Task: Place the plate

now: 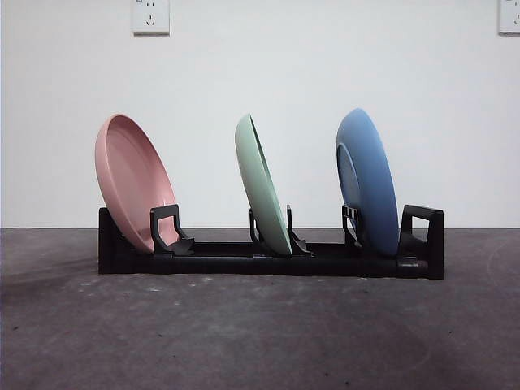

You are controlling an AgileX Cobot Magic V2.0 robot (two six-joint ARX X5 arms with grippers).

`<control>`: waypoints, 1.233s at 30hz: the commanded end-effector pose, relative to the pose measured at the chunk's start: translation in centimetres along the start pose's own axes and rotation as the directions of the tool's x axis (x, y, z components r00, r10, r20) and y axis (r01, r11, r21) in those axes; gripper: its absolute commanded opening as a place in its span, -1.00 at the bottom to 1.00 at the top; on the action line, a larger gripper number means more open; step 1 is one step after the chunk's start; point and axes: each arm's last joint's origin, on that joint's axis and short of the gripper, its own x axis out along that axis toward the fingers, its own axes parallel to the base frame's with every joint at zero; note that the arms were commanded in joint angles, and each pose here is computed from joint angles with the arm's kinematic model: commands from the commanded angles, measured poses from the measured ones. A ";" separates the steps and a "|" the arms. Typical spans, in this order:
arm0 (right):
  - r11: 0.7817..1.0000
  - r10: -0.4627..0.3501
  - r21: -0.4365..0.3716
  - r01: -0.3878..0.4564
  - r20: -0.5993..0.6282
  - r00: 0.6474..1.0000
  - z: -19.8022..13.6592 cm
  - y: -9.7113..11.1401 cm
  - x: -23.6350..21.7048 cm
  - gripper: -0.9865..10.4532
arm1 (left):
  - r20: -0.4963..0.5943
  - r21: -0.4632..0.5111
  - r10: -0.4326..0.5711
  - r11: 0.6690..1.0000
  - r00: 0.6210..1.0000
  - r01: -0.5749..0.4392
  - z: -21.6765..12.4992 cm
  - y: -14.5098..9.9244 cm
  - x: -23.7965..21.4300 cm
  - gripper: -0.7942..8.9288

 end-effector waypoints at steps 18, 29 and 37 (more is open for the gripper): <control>0.872 0.427 -0.104 -0.478 -0.319 0.847 5.2 3.5 4.3 -0.81 | -0.349 0.102 -0.352 0.907 0.868 0.408 3.9 -5.4 2.8 -0.80; 0.874 0.425 -0.094 -0.477 -0.327 0.844 5.1 3.5 4.2 -0.80 | -0.358 0.163 -0.367 0.881 0.858 0.445 3.8 -5.6 2.8 -0.78; 0.882 0.410 -0.093 -0.462 -0.331 0.850 5.0 3.4 4.3 -0.43 | -0.359 0.163 -0.368 0.880 0.858 0.446 3.8 -5.6 2.8 -0.35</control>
